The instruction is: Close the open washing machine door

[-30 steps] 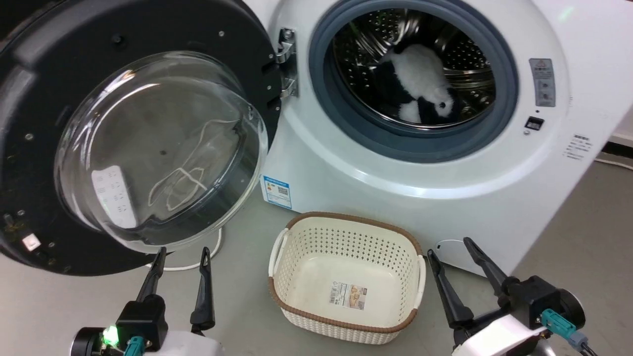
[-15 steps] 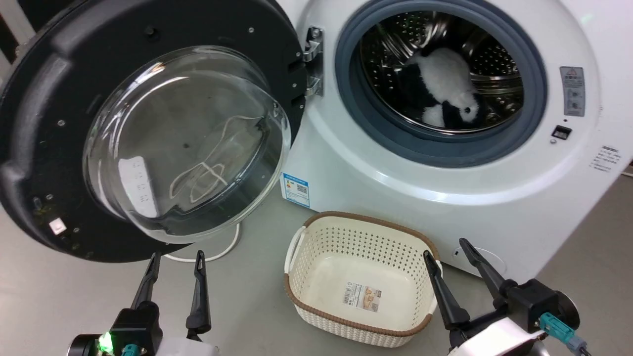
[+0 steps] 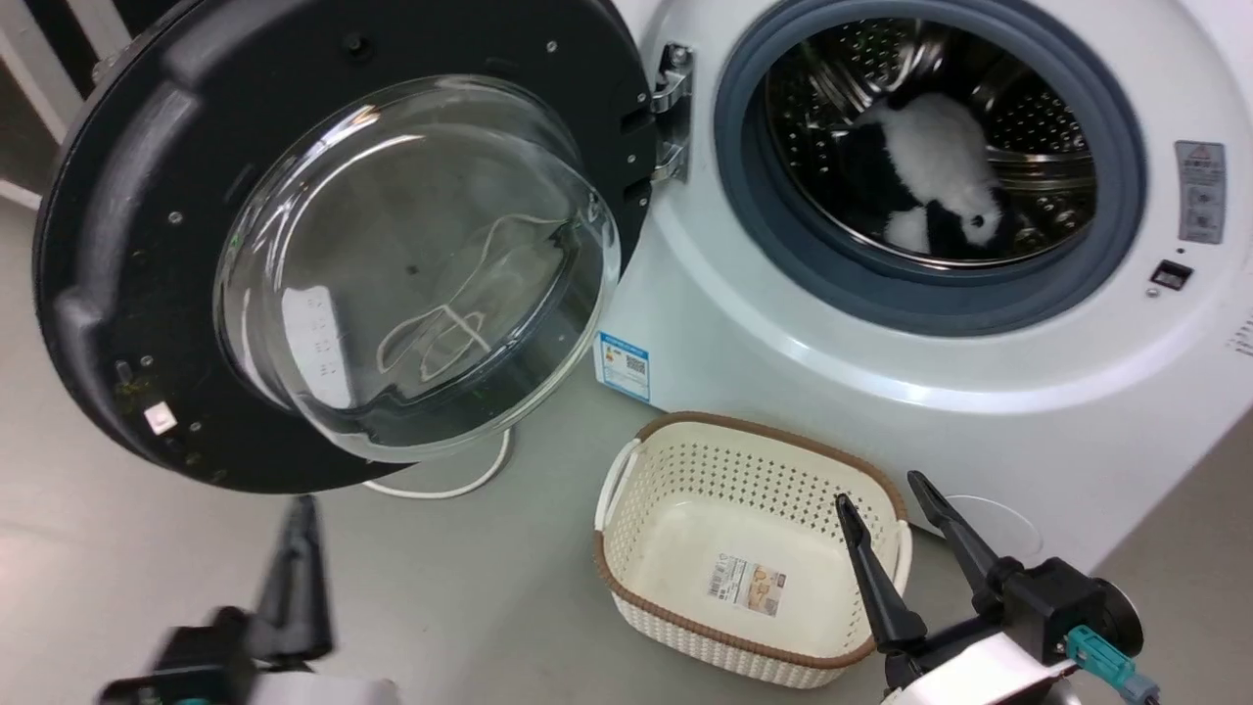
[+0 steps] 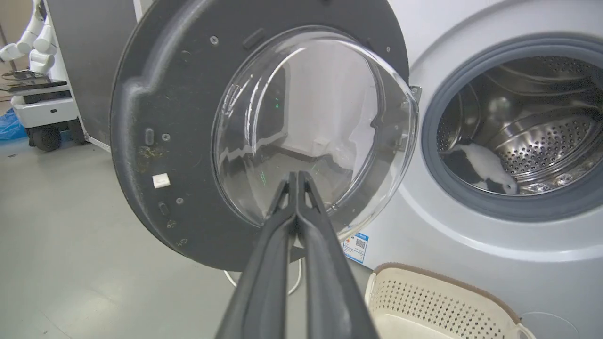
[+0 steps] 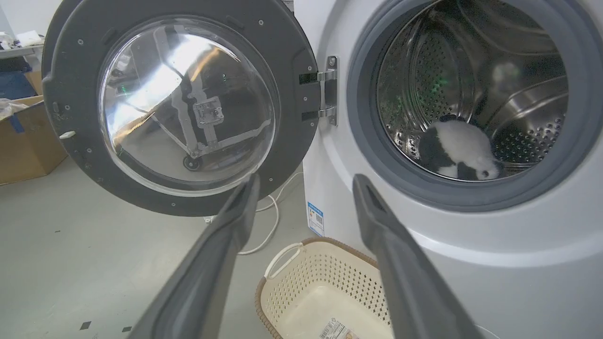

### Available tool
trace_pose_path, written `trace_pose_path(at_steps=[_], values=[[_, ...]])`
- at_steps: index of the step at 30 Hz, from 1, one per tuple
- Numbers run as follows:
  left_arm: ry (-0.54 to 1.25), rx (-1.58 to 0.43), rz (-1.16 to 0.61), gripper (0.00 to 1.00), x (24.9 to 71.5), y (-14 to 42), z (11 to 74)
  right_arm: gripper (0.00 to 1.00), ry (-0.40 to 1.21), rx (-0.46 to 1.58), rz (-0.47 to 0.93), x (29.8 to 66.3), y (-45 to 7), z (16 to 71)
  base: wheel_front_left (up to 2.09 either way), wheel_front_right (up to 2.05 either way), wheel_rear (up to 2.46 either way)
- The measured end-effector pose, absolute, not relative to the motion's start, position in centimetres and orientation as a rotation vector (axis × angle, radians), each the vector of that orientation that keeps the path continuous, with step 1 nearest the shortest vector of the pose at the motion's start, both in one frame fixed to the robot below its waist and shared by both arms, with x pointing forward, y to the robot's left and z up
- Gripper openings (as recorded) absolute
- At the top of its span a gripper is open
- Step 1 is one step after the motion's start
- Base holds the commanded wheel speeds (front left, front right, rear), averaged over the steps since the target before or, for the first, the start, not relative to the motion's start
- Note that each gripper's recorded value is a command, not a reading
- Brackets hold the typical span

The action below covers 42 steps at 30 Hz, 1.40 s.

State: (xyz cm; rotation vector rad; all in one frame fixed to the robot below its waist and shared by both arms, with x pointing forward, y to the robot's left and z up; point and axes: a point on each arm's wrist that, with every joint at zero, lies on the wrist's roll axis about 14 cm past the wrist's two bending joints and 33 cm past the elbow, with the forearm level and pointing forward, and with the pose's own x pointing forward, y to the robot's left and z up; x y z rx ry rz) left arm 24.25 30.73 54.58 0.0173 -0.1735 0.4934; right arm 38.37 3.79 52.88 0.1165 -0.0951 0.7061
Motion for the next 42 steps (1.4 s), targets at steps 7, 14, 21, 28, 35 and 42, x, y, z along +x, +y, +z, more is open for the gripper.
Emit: trace_pose_path(at_steps=[7,14,21,28,35,42], values=[[-0.332,-0.033,0.604,0.00,22.5,35.0,58.7,1.00,-0.084,0.131,0.733,38.7,4.8,52.1,0.00,0.00,0.00],[-0.457,-0.077,0.693,0.00,21.6,41.8,62.8,1.00,-0.062,0.144,0.753,39.0,5.3,50.8,0.00,0.00,0.00],[-0.449,-0.246,0.799,0.00,22.1,51.1,67.6,1.00,-0.038,0.141,0.761,39.8,4.9,49.0,0.00,0.00,0.00],[-0.252,-0.738,0.810,0.00,26.6,55.4,62.9,1.00,-0.021,0.137,0.742,40.9,3.8,47.8,0.00,0.00,0.00],[-0.110,-0.974,0.720,0.00,30.0,54.5,59.6,1.00,0.011,0.126,0.719,41.6,2.6,46.2,0.00,0.00,0.00],[-0.020,-1.011,0.664,0.00,30.9,53.8,58.6,1.00,0.017,0.131,0.718,41.9,2.6,45.9,0.00,0.00,0.00]])
